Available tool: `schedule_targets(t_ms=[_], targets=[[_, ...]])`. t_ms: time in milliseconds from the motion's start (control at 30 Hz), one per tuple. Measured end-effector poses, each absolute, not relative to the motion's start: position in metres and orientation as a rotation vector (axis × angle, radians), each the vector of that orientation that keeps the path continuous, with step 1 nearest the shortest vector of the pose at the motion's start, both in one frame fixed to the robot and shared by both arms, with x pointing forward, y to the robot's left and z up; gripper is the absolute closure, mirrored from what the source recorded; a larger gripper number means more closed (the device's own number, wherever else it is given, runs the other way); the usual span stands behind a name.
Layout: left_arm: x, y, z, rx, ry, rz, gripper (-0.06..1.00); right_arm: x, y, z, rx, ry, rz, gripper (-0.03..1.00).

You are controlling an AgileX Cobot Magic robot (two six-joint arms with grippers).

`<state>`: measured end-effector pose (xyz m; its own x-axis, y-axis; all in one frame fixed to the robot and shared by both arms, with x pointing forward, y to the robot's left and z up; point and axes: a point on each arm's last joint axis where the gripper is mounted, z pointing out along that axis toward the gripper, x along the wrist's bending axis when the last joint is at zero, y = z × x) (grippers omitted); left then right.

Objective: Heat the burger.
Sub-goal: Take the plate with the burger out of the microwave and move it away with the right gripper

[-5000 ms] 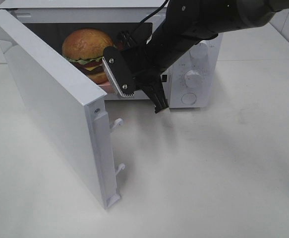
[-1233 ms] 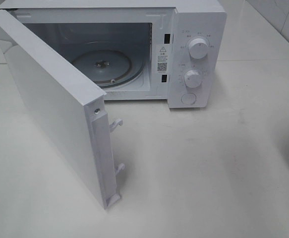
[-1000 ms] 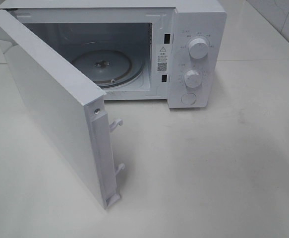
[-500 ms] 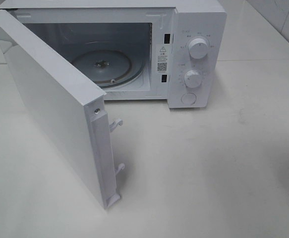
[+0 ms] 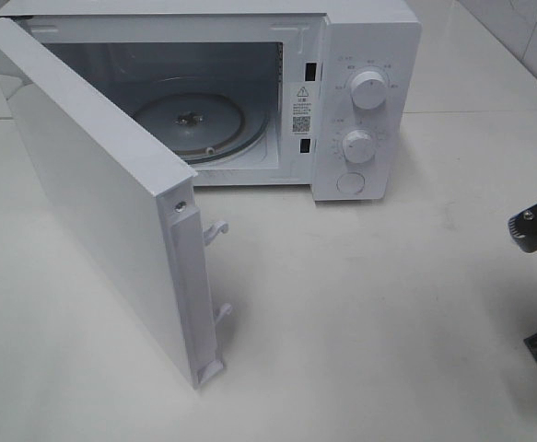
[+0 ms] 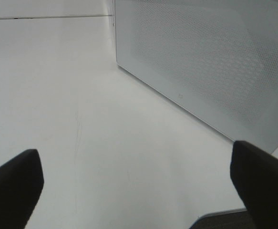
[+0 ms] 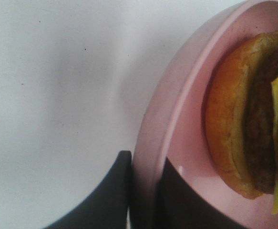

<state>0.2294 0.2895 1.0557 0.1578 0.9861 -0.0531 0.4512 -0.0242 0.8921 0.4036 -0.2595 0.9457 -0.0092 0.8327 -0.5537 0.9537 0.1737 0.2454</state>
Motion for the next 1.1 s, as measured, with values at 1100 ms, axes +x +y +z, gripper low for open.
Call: schedule_targets(t_ms=[1100], targets=[[0.229,0.290,1.056,1.605,1.415,0.812,-0.04,0.436,-0.243,0.875,1.751,1.732,-0.430,0.63]])
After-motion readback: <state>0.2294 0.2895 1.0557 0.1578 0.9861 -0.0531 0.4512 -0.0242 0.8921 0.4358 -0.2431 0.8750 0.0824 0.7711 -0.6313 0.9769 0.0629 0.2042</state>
